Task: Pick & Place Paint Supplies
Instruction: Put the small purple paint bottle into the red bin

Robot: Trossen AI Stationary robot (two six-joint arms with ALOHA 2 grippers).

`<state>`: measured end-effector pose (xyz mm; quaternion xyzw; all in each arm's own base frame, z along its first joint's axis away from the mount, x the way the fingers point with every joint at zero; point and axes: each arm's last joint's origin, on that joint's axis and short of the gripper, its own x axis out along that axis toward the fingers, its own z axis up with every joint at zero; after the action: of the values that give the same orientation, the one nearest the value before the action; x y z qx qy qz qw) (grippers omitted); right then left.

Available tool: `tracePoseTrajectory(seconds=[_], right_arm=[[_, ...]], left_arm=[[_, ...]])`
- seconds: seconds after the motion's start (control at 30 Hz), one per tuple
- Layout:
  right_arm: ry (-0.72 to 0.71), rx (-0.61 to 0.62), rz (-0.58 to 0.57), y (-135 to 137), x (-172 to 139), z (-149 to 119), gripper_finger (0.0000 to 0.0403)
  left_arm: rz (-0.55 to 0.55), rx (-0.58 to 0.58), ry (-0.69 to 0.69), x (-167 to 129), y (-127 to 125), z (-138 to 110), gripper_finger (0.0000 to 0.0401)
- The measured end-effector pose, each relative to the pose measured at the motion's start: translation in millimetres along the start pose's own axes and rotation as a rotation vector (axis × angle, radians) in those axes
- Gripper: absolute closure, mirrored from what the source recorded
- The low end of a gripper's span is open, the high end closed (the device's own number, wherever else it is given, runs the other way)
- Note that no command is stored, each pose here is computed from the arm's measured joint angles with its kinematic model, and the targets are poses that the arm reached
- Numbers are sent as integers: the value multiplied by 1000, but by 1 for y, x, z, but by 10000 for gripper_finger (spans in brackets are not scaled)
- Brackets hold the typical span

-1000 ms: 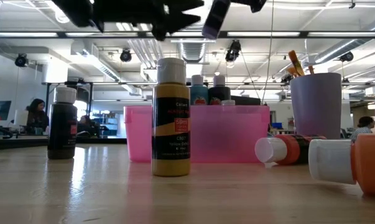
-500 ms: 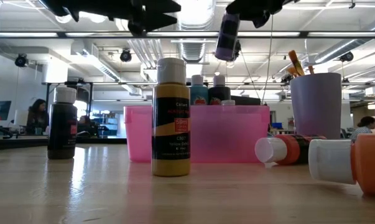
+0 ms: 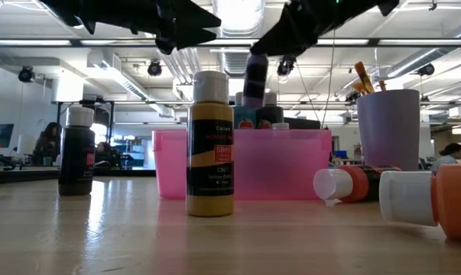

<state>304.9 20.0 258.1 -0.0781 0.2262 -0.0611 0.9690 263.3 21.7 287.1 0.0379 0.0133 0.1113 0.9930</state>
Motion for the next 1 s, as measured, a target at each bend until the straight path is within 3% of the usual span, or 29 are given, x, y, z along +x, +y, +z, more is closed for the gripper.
tracePoseTrajectory(seconds=[0.5, 0.83, 1.0], right_arm=[[135, 4, -53, 2, 40, -30, 286], [168, 9, -65, -1, 48, -40, 274], [167, 12, -68, -2, 49, -45, 288]], left_arm=[[0, 0, 4, 0, 0, 0, 117], [-1, 1, 10, 0, 0, -1, 119], [-1, 1, 9, 0, 0, -1, 119]])
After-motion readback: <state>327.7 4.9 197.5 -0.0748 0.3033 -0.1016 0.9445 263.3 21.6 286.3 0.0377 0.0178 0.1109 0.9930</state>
